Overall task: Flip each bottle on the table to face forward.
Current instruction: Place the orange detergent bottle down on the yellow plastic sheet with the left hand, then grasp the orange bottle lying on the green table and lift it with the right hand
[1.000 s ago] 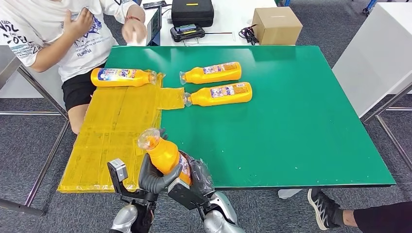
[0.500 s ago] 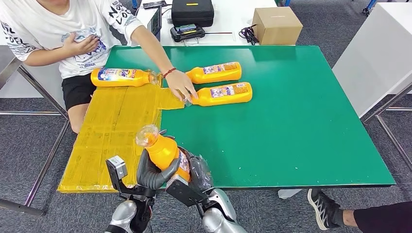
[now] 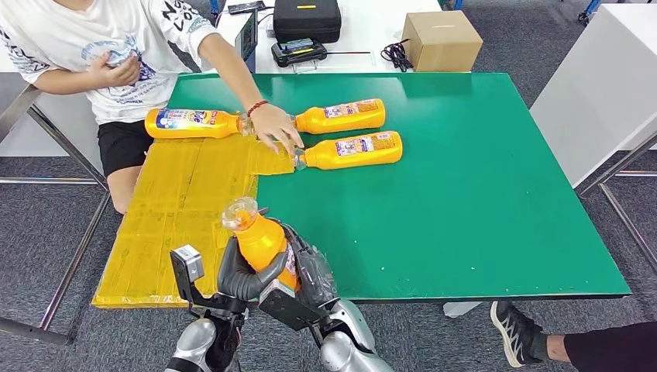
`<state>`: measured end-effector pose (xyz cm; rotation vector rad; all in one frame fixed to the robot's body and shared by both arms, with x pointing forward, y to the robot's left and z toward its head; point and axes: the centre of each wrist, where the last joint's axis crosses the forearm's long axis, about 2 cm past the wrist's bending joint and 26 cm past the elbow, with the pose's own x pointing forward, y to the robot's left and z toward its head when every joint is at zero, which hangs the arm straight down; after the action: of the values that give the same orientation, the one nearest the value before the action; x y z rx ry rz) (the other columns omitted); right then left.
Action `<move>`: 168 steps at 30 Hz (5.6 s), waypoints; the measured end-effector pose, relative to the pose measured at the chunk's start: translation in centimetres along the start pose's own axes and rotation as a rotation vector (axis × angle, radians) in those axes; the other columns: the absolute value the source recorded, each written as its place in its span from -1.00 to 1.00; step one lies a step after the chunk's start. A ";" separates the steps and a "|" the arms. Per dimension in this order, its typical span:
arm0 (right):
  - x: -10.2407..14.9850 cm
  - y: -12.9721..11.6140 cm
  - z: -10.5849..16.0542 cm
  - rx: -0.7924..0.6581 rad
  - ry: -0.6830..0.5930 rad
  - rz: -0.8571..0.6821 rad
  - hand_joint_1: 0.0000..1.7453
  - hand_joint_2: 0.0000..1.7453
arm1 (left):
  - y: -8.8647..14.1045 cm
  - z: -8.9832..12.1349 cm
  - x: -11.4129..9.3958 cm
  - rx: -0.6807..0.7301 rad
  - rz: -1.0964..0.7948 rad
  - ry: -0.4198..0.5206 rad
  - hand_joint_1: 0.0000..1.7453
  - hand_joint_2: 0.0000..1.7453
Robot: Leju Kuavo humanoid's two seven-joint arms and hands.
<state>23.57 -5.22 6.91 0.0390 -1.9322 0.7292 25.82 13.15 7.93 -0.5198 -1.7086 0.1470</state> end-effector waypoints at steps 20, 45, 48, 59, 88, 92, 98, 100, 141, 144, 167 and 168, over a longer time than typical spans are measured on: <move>5.0 -4.6 -0.2 -0.225 -0.184 -0.176 -1.00 -1.00 | 4.7 -1.4 2.3 0.235 -0.182 -0.139 1.00 1.00; 7.9 -8.2 -0.1 -0.453 -0.370 -0.357 -1.00 -1.00 | 8.6 -4.2 5.9 0.388 -0.967 -0.392 1.00 1.00; 8.0 -8.4 -0.2 -0.451 -0.381 -0.371 -1.00 -1.00 | 9.3 -4.8 6.7 0.313 -1.346 -0.457 1.00 1.00; 8.3 -8.8 -0.5 -0.419 -0.399 -0.401 -1.00 -1.00 | 10.7 -5.6 7.6 0.184 -1.952 -0.372 1.00 1.00; 8.3 -8.9 -0.7 -0.372 -0.407 -0.436 -1.00 -1.00 | 15.2 -3.0 2.7 -0.197 -2.071 -0.167 1.00 1.00; 8.3 -8.8 -0.7 -0.366 -0.406 -0.436 -1.00 -1.00 | 15.4 -3.0 2.7 -0.203 -2.064 -0.164 1.00 1.00; 8.3 -8.7 -0.7 -0.359 -0.398 -0.436 -1.00 -1.00 | 16.4 -3.0 2.6 -0.216 -2.012 -0.128 -0.33 1.00; 8.3 -8.7 -0.7 -0.358 -0.396 -0.436 -1.00 -1.00 | 16.6 -2.9 2.6 -0.218 -1.996 -0.116 -0.46 1.00; 7.9 -7.6 -1.0 -0.300 -0.341 -0.479 -1.00 -1.00 | 19.6 -3.6 3.0 -0.296 -1.242 0.291 -0.89 1.00; 7.8 -7.5 -0.9 -0.298 -0.335 -0.479 -1.00 -1.00 | 19.6 -3.2 2.8 -0.289 -1.147 0.282 -1.00 1.00; 6.8 -7.1 -0.8 -0.323 -0.284 -0.467 -1.00 -1.00 | 15.8 -1.8 1.6 -0.046 -0.271 0.132 -1.00 1.00; 6.8 -7.1 -0.8 -0.324 -0.283 -0.466 -1.00 -1.00 | 15.7 -1.9 1.7 -0.034 -0.251 0.118 -1.00 1.00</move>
<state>23.37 -8.71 16.15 0.3963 -2.1759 0.1001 31.45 27.46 3.88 -0.3285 -1.6477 -0.0918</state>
